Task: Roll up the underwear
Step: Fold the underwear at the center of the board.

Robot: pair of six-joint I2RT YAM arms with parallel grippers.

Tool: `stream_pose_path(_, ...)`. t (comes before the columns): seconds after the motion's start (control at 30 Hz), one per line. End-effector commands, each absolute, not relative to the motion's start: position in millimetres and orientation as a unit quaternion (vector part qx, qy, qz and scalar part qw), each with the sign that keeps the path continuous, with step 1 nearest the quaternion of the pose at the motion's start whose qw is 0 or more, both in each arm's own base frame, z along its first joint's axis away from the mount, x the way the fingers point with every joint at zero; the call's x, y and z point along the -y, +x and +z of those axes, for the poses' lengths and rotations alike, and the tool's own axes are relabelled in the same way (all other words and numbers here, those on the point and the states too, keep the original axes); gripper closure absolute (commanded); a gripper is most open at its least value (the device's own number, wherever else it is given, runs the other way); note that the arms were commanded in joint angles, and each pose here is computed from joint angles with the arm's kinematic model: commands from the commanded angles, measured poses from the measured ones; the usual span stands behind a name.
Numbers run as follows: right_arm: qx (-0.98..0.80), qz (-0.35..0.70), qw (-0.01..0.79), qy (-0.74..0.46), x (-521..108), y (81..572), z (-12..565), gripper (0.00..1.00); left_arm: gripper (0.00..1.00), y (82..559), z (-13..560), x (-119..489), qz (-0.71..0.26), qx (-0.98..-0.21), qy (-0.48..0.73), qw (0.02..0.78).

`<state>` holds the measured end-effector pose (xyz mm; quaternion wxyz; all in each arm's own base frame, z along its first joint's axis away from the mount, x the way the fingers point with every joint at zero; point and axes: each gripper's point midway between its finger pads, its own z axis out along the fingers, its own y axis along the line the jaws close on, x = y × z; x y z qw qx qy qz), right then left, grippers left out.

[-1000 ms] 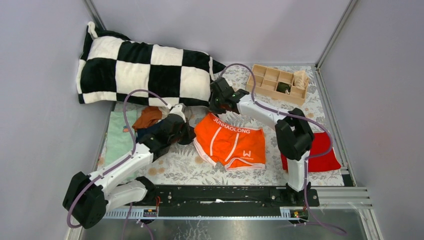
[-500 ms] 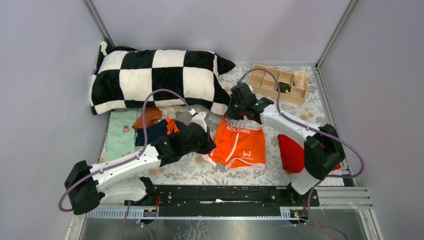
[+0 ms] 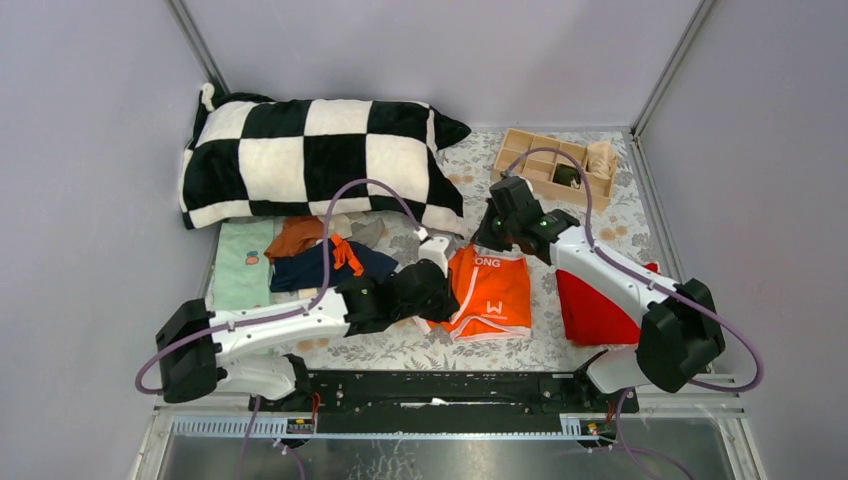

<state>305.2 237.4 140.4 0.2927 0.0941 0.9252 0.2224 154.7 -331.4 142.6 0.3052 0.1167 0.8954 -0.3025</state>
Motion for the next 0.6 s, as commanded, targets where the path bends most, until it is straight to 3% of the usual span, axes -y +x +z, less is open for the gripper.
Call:
stream_pose_path(0.0, -0.925, 0.209, 0.301, 0.1, -213, 299, 145, 1.0, 1.0, 152, 153, 357, -0.321, -0.887, 0.112, 0.312)
stream_pose_path(0.57, -0.94, 0.188, 0.277, 0.067, -177, 304, 129, 1.0, 1.0, 165, 118, 440, -0.317, -0.897, 0.129, 0.281)
